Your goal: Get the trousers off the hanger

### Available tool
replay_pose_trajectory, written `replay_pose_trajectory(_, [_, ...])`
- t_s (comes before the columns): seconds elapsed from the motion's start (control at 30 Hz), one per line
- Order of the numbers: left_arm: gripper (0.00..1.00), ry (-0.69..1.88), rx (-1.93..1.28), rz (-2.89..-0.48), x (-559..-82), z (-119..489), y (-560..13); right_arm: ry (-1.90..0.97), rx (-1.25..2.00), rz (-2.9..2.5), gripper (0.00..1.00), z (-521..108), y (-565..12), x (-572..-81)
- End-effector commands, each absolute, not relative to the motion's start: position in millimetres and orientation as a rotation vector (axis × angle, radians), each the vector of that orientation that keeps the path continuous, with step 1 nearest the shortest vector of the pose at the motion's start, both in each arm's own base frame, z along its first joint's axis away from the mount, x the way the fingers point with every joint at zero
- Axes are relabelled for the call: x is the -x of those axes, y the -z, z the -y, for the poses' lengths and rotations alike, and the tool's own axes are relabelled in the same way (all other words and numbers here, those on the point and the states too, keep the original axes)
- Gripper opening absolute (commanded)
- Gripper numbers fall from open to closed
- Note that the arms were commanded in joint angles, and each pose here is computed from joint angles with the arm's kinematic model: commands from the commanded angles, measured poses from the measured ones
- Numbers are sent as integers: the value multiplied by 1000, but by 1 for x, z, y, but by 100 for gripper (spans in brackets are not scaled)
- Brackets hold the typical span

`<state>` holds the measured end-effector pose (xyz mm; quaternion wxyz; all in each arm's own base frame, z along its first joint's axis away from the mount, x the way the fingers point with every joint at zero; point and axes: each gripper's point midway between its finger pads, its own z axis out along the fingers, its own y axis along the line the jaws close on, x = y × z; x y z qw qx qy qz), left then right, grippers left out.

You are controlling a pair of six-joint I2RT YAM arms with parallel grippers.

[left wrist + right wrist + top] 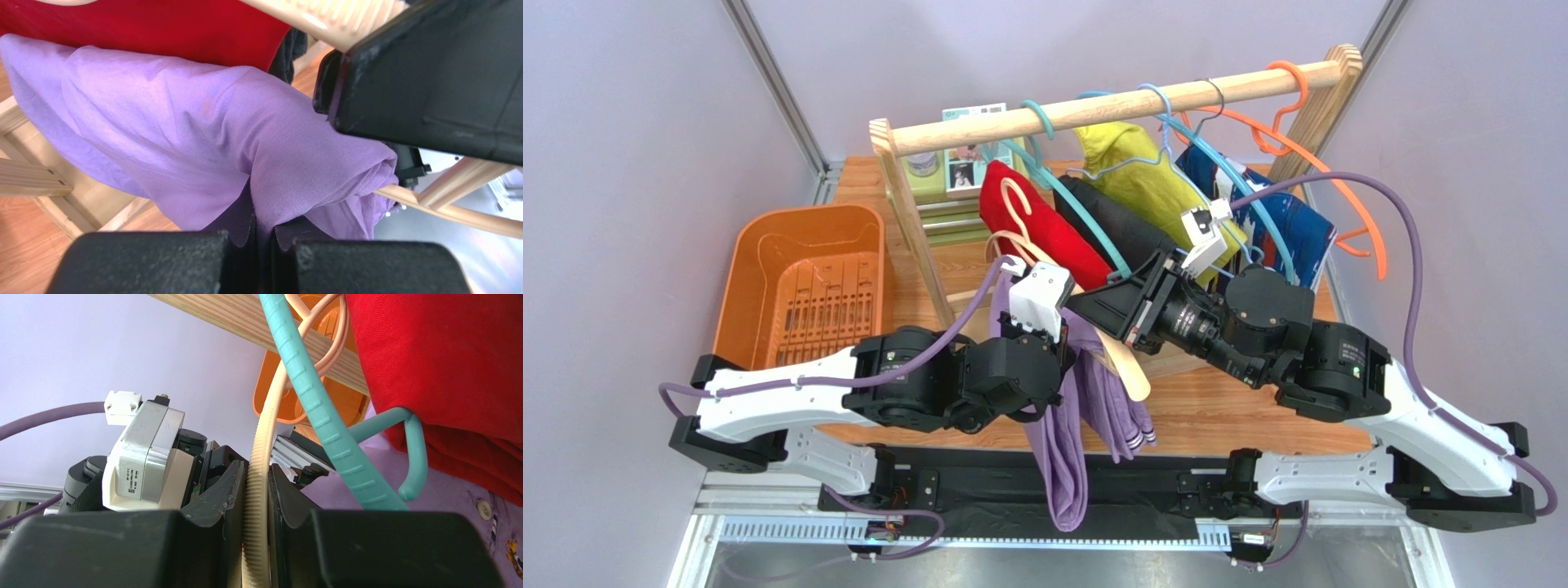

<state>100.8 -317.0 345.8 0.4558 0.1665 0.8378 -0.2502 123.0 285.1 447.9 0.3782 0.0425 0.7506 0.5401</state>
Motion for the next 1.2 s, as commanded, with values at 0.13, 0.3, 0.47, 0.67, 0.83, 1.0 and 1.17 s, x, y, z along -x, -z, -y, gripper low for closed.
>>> replay_pose_trajectory(0.13, [0,868,-441,-1973,-87,311,-393,-1428,-66,-1775,0,-269,-479,-121])
replay_pose_trajectory(0.3, [0,917,-396,-1955,-87,295,-402,-1401,16,-1803,0,-274,-466,-116])
replay_pose_trajectory(0.47, [0,985,-420,-1932,-80,288,-413,-1374,66,-1836,0,-278,-453,-114])
replay_pose_trajectory(0.67, [0,1075,-462,-1869,-72,274,-432,-1358,108,-1864,0,-281,-440,-111])
replay_pose_trajectory(0.83, [0,1166,-488,-1801,-64,258,-453,-1339,131,-1868,0,-279,-437,-110])
replay_pose_trajectory(1.0, [0,1196,-421,-1759,-69,233,-469,-1351,158,-1880,0,-276,-431,-104])
replay_pose_trajectory(1.17, [0,1228,-307,-1723,-77,204,-487,-1350,207,-1901,0,-271,-418,-97])
